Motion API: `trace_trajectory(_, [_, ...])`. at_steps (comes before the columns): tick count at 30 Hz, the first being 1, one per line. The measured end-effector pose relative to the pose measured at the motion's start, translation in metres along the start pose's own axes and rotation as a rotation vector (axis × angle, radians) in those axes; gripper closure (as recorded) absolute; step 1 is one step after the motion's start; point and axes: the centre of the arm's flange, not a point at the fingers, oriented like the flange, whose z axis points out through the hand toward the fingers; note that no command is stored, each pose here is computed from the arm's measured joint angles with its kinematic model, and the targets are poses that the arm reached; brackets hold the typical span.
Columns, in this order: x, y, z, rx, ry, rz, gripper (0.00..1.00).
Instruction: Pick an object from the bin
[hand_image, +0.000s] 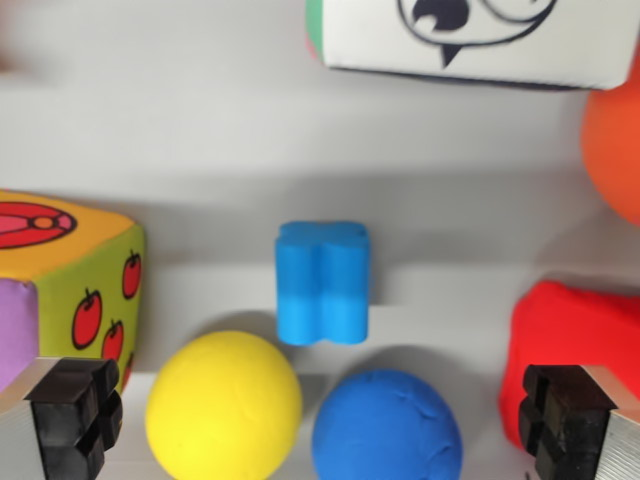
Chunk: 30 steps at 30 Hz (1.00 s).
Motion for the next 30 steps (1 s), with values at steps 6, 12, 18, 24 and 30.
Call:
trace_trajectory(6, [-0.002, 0.0, 0.027, -0.0012, -0.0011, 0.0, 0.0])
trace_trajectory(12, [-0.001, 0.001, 0.051, -0.0021, -0.0019, 0.001, 0.0])
trace_trajectory(18, [-0.002, 0.001, 0.071, -0.0016, -0.0015, 0.001, 0.0])
trace_trajectory(24, [-0.001, 0.0, 0.086, 0.0024, 0.0006, 0.003, 0.0])
trace_trajectory(30, [0.0, -0.002, 0.091, 0.0124, 0.0071, 0.003, 0.0])
